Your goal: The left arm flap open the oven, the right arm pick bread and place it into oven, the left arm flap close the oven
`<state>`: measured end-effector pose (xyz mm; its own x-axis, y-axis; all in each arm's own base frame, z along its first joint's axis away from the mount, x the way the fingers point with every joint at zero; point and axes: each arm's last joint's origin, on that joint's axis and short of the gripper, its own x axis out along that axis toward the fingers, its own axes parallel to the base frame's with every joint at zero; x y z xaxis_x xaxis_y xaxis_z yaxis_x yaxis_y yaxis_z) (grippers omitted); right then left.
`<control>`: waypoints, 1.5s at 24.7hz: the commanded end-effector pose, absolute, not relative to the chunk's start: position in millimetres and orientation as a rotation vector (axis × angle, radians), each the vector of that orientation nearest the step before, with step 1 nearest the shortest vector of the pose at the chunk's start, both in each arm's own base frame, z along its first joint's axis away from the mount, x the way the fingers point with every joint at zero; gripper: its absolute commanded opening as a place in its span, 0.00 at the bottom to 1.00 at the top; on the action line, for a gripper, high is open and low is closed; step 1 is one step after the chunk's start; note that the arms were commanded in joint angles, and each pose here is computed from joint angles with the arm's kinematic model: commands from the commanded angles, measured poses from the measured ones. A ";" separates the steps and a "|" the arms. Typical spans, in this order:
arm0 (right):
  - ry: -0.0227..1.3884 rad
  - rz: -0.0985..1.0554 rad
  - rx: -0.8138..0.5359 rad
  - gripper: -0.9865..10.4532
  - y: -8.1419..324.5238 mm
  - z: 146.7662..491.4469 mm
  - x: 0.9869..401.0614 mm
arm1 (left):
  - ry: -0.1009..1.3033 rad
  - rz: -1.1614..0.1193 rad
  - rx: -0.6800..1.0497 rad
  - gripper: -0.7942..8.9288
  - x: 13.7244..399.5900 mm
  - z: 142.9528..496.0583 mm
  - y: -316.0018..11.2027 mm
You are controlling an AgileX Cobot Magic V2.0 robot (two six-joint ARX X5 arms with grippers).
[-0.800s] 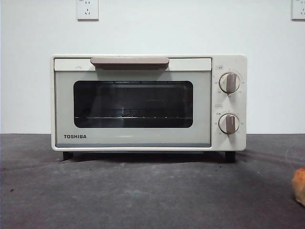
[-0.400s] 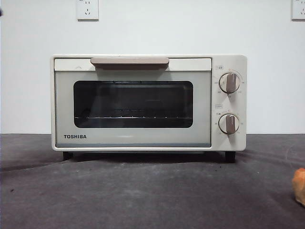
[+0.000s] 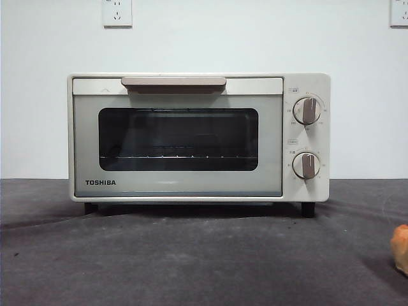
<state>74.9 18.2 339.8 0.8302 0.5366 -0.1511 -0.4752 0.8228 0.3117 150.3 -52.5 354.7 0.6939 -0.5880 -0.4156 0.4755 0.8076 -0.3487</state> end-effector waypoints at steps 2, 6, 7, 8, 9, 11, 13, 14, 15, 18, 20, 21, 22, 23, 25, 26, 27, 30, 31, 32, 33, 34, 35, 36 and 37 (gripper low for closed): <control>0.255 0.631 0.139 0.09 21.8 351.9 80.3 | 0.463 -0.752 -0.089 0.10 147.0 369.6 -59.5; 0.276 0.708 0.091 0.09 27.1 358.0 84.6 | 0.447 -0.841 -0.077 0.10 144.0 372.1 -64.6; 0.284 0.722 0.086 0.09 28.5 358.1 85.8 | 0.447 -0.846 -0.076 0.10 143.6 372.1 -65.3; 0.290 0.732 0.082 0.09 29.5 357.9 86.7 | 0.448 -0.850 -0.075 0.10 143.4 372.1 -65.9; 0.299 0.740 0.083 0.09 30.5 357.2 87.9 | 0.447 -0.852 -0.075 0.11 143.2 372.2 -66.3; 0.318 0.748 0.087 0.09 31.8 355.8 90.4 | 0.439 -0.853 -0.074 0.11 143.5 372.9 -66.5; 0.339 0.747 0.098 0.09 32.5 354.4 93.9 | 0.426 -0.854 -0.074 0.14 143.9 373.9 -66.6; 0.349 0.744 0.109 0.10 32.7 353.9 95.1 | 0.422 -0.854 -0.073 0.17 144.0 374.3 -66.7; 0.358 0.742 0.120 0.11 32.9 353.5 96.5 | 0.421 -0.854 -0.073 0.23 144.1 374.4 -66.7; 0.384 0.736 0.153 0.27 33.5 352.3 99.6 | 0.420 -0.855 -0.074 0.43 144.1 374.5 -66.8; 0.393 0.732 0.169 0.38 33.6 352.1 100.5 | 0.419 -0.855 -0.074 0.54 144.1 374.6 -66.8; 0.398 0.731 0.174 0.43 33.7 351.9 101.1 | 0.419 -0.855 -0.074 0.57 144.1 374.6 -66.8; 0.401 0.729 0.181 0.48 33.7 351.8 101.1 | 0.419 -0.855 -0.074 0.60 144.1 374.6 -66.8; 0.405 0.727 0.191 0.51 33.7 351.8 101.3 | 0.419 -0.855 -0.074 0.62 144.1 374.6 -66.8; 0.417 0.724 0.211 0.54 34.0 351.4 102.2 | 0.419 -0.855 -0.074 0.63 144.1 374.6 -66.8; 0.422 0.721 0.220 0.55 33.9 351.3 102.4 | 0.419 -0.855 -0.074 0.63 144.1 374.6 -66.8; 0.426 0.720 0.230 0.55 34.0 351.3 102.4 | 0.420 -0.855 -0.075 0.63 144.1 374.6 -66.8; 0.435 0.716 0.250 0.55 34.0 351.2 102.6 | 0.422 -0.853 -0.080 0.63 144.1 374.6 -66.8; 0.438 0.715 0.251 0.55 34.0 350.9 102.5 | 0.422 -0.853 -0.080 0.63 144.1 374.6 -66.8; 0.443 0.714 0.251 0.55 34.0 350.4 102.4 | 0.422 -0.853 -0.080 0.63 144.1 374.6 -66.8; 0.457 0.712 0.252 0.55 34.0 349.1 102.7 | 0.422 -0.854 -0.080 0.63 144.1 374.6 -66.9; 0.479 0.709 0.252 0.55 34.2 347.1 104.1 | 0.422 -0.854 -0.080 0.63 144.1 374.6 -66.9; 0.508 0.703 0.257 0.55 34.4 344.5 105.2 | 0.423 -0.853 -0.081 0.63 144.1 374.6 -66.9; 0.549 0.694 0.264 0.55 34.6 340.8 106.7 | 0.423 -0.854 -0.082 0.63 144.0 374.6 -67.0; 0.589 0.684 0.270 0.55 35.1 337.0 108.7 | 0.425 -0.854 -0.085 0.63 144.0 374.6 -67.1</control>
<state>106.0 34.2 335.4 0.6279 0.6625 -0.4083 -0.5244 0.7479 0.4071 144.2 -66.1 366.8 0.5766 -0.7367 -0.3533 0.6997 0.6685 -0.2519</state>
